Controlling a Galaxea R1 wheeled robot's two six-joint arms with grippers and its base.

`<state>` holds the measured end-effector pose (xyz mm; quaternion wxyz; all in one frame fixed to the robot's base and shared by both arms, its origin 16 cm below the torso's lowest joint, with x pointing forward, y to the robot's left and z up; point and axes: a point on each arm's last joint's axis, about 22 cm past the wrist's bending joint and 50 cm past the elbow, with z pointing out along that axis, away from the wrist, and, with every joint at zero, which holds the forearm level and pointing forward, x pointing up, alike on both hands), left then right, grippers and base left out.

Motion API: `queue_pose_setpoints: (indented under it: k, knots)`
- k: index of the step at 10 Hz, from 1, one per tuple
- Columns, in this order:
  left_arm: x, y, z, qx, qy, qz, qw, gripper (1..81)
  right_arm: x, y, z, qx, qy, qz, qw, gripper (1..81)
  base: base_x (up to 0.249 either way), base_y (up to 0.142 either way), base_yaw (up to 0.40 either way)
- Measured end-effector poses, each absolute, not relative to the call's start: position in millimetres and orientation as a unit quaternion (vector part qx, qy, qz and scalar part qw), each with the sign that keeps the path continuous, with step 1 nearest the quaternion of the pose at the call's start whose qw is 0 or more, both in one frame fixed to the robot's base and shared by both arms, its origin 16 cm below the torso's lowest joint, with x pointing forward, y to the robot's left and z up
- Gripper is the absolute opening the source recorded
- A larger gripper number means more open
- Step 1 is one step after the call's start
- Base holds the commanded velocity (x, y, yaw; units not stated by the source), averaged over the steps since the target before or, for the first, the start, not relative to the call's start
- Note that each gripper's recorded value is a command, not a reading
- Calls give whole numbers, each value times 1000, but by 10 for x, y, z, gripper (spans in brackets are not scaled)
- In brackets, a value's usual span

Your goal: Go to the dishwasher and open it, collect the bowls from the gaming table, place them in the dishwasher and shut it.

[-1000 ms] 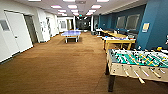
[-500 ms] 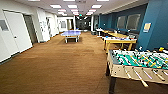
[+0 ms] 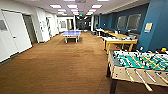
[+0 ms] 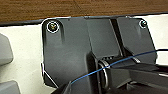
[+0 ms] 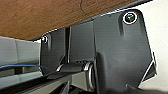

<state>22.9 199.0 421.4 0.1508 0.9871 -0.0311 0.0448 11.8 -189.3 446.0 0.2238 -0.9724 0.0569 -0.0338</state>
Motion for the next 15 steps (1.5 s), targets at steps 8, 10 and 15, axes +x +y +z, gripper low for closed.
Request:
queue_pose_setpoints:
  k: [8,10,15]
  knots:
    - [233,1990,4214,987,-31,45,151,811,118,-1895,4454,-973,53,-35,223,811,114,0,0]
    - [241,2019,4212,987,-31,46,149,811,149,-1845,4460,-972,53,-37,226,811,105,0,0]
    - [101,1976,4211,987,-30,38,152,811,42,-1878,4448,-973,50,-32,222,811,92,0,0]
